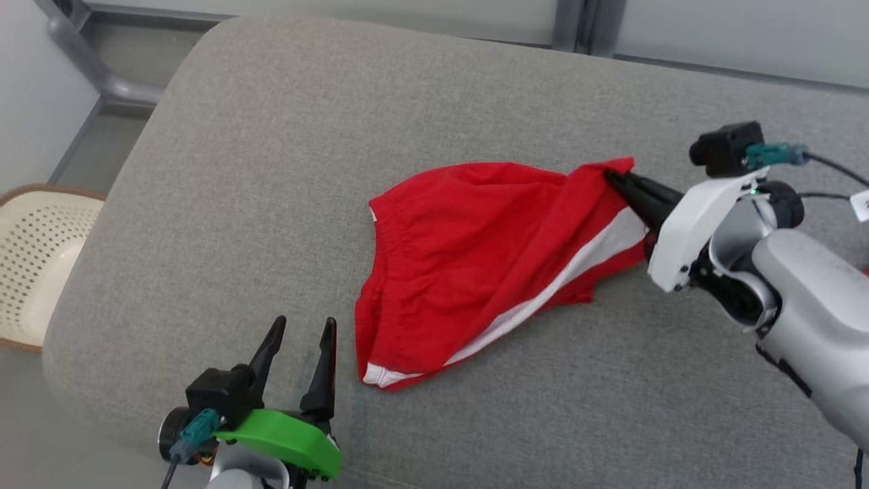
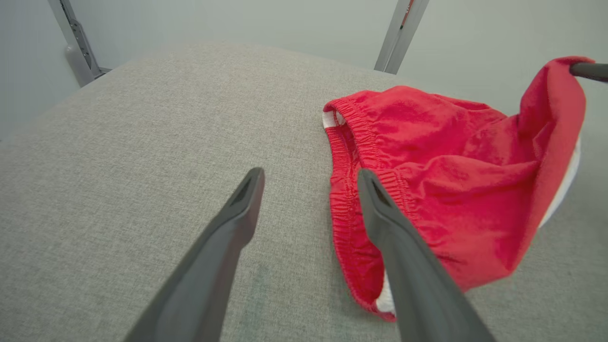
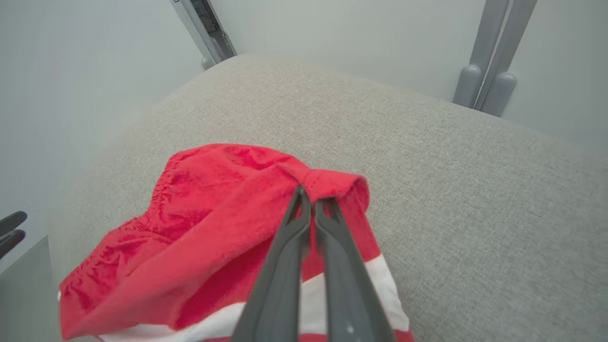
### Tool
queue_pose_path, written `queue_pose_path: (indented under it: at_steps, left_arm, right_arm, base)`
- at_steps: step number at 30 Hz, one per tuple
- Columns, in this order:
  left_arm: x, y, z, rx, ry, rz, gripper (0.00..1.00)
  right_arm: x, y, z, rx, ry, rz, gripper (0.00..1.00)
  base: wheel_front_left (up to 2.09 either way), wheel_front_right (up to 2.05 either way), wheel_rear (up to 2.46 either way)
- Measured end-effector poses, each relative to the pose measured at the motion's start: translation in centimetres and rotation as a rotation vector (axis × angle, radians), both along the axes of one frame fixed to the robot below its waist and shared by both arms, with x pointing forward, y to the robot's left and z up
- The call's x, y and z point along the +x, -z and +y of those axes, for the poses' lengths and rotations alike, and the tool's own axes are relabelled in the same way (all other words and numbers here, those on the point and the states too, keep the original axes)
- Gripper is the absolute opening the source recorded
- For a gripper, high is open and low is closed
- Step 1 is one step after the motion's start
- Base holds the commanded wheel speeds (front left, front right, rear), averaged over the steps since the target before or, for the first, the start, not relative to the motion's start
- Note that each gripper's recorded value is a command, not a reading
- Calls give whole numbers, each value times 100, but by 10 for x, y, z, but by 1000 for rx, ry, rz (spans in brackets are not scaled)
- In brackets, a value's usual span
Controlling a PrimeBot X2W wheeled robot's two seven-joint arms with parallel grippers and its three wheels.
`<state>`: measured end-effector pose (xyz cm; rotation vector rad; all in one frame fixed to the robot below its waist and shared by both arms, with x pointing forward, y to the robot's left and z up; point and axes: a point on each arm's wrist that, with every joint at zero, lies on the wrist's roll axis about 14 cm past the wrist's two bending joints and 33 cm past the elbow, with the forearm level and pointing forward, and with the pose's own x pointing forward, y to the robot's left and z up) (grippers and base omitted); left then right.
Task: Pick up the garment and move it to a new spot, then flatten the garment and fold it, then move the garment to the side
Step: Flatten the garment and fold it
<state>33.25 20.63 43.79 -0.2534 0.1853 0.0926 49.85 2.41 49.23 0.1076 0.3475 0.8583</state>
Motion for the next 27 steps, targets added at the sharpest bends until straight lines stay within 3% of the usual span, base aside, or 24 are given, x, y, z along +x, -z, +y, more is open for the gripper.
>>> queue_pose_path:
  at_steps: [8,10,11,19,27]
  left_arm:
    - [4,16,5,-18,-41,44,100]
    - [2,19,11,-6,-56,53,100]
    - [1,20,15,-1,-67,59,100]
    - [2,13,22,28,-58,31,100]
    - [6,-2,9,38,-2,-30,100]
  right_arm:
    - [52,41,-5,-78,79,137,0]
    - [53,48,4,-65,76,160,82]
    - [52,48,10,-45,70,166,100]
    - [46,33,-1,48,120,76,100]
    - [32,16,-69,106,287,-34,100]
  base:
    - [0,0,0]
    - [0,0,0]
    - [0,0,0]
    - [0,0,0]
    - [0,0,0]
